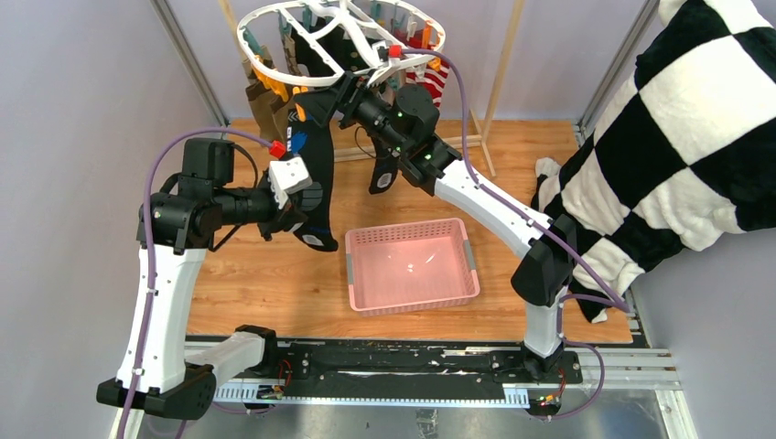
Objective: Remove the socks clipped to the hanger
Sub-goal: Remove the sock from the hanger.
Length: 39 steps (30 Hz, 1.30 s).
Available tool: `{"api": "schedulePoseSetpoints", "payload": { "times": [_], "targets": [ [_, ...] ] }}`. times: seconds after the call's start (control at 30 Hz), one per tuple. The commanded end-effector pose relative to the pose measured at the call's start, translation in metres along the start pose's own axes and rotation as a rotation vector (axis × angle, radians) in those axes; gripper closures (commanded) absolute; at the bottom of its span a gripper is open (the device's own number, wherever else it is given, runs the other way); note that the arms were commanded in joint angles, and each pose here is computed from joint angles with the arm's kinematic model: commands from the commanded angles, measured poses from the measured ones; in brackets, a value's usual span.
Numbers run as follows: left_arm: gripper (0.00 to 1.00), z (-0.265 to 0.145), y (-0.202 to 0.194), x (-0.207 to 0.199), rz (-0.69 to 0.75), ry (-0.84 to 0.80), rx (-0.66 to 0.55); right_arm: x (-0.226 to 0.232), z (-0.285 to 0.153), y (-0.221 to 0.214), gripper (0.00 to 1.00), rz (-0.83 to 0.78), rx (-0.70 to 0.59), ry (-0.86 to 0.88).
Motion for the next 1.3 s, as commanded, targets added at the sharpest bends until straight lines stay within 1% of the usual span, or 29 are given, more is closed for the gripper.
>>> {"api": "schedulePoseSetpoints", "payload": {
  "times": [0.0, 0.07, 0.13, 0.17, 0.2, 0.27, 0.5, 0.57, 0.7, 0.87, 1.03, 1.27],
  "targets": [
    [1.00, -0.006, 0.003, -0.011, 0.010, -0.027, -0.020, 0.009, 0.005, 0.009, 0.16, -0.017, -0.045, 0.035],
    [1.00, -0.006, 0.003, -0.013, 0.015, -0.031, -0.022, 0.008, 0.005, 0.011, 0.20, -0.010, -0.047, 0.022],
    [1.00, -0.007, 0.004, -0.014, 0.020, -0.030, -0.025, 0.007, 0.004, 0.006, 0.21, -0.004, -0.024, -0.010],
    [1.00, -0.008, 0.004, -0.014, 0.023, -0.028, -0.026, 0.005, 0.001, 0.003, 0.18, -0.009, -0.017, -0.041],
    [1.00, -0.008, 0.005, -0.014, 0.024, -0.021, -0.025, 0.005, -0.004, 0.000, 0.11, -0.013, -0.015, -0.059],
    [1.00, -0.010, 0.006, -0.013, 0.033, -0.007, -0.026, 0.008, -0.015, -0.003, 0.05, -0.009, -0.032, -0.064],
    [1.00, -0.007, 0.002, -0.009, 0.034, 0.001, -0.006, 0.015, -0.053, 0.009, 0.02, 0.001, -0.077, -0.090],
    [1.00, -0.007, 0.003, -0.010, 0.031, -0.003, -0.010, 0.015, -0.054, 0.006, 0.01, 0.019, -0.079, -0.084],
    [1.00, -0.006, 0.006, -0.010, 0.011, -0.013, -0.015, 0.016, -0.042, 0.002, 0.01, 0.045, -0.072, -0.056],
    [1.00, -0.007, 0.007, -0.011, 0.010, -0.017, -0.018, 0.016, -0.026, -0.003, 0.07, 0.070, -0.083, -0.022],
    [1.00, -0.005, 0.008, -0.013, 0.007, -0.030, -0.017, 0.018, -0.013, 0.002, 0.10, 0.067, -0.114, -0.002],
    [1.00, -0.004, 0.009, -0.015, 0.008, -0.040, -0.013, 0.016, -0.008, 0.012, 0.21, 0.046, -0.227, -0.019]
  ]
}}
Point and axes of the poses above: each gripper's point midway between its finger pads, its own z axis out along the fingers, its own x axis along the line the jaws close on, y = z × x, the point moved 7 cm from there along -z, back along the fingers, and after that the axes turned 15 degrees about -z, right-handed, at the moved point
